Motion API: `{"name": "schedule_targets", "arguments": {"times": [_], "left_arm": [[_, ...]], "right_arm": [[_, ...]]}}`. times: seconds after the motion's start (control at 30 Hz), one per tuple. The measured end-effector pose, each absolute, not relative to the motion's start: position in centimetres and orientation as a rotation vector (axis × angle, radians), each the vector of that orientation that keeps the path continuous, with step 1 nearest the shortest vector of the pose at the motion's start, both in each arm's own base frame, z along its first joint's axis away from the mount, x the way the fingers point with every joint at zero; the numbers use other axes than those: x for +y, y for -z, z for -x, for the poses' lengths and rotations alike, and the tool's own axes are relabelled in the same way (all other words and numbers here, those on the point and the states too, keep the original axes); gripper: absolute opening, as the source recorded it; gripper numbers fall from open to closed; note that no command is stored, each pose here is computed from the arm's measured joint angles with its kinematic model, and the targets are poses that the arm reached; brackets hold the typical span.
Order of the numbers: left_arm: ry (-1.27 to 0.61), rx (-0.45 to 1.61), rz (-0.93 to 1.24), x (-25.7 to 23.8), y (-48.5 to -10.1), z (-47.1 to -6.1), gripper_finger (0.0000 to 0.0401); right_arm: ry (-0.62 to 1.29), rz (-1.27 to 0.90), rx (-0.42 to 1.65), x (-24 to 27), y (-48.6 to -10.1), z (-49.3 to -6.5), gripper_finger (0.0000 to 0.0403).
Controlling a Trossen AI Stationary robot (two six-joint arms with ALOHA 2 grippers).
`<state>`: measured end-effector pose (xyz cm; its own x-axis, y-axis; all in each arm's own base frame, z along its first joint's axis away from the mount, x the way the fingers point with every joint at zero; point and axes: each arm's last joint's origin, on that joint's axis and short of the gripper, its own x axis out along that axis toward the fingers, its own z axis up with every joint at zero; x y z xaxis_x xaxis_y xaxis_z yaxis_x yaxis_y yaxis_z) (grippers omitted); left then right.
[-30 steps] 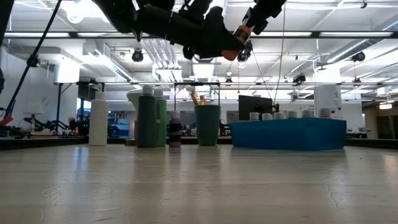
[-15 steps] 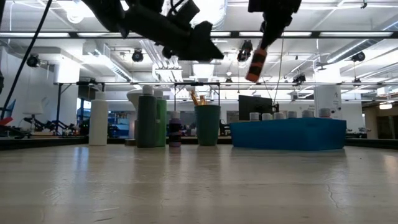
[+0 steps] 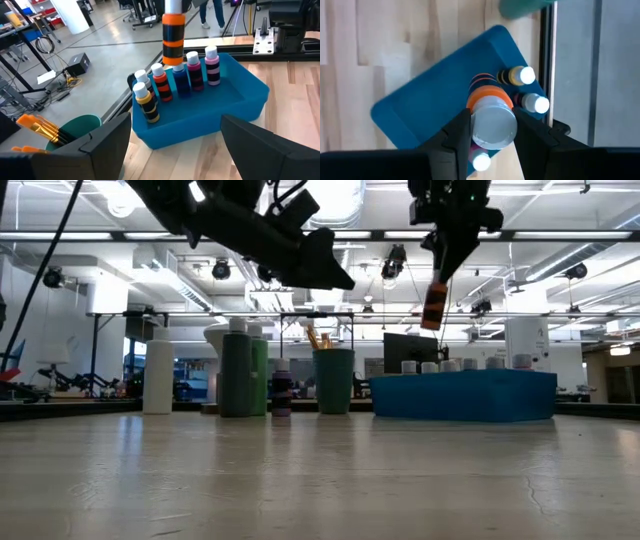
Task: Pick & Place Paint Supplies
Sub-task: Put the orange paint bottle into the blue bin
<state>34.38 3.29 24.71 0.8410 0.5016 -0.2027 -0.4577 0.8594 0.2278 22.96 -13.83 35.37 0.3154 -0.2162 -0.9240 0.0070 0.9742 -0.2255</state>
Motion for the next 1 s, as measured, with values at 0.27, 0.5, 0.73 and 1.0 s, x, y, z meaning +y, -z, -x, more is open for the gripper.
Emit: {"name": "schedule_targets", "arguments": {"times": [0.27,0.5,0.73,1.0], "left_arm": [[-0.509,0.261,-0.172,3.3,-24.8,-34.3,0.0310],[-0.509,0.263,-0.172,3.3,-24.8,-34.3,0.0310],[-0.509,0.263,-0.172,3.3,-24.7,-34.3,0.0310],[-0.509,0.267,-0.174,3.3,-24.6,-34.3,0.0310]], "right_arm": [[0.060,0.178,1.341,-16.9,-32.3,-24.1,0.0116],[0.043,0.138,1.377,-19.5,-29.7,-25.1,0.0116],[0.026,0.125,1.395,-20.8,-27.8,-26.1,0.0116],[-0.002,0.132,1.393,-21.3,-26.9,-26.6,0.0116]]}}
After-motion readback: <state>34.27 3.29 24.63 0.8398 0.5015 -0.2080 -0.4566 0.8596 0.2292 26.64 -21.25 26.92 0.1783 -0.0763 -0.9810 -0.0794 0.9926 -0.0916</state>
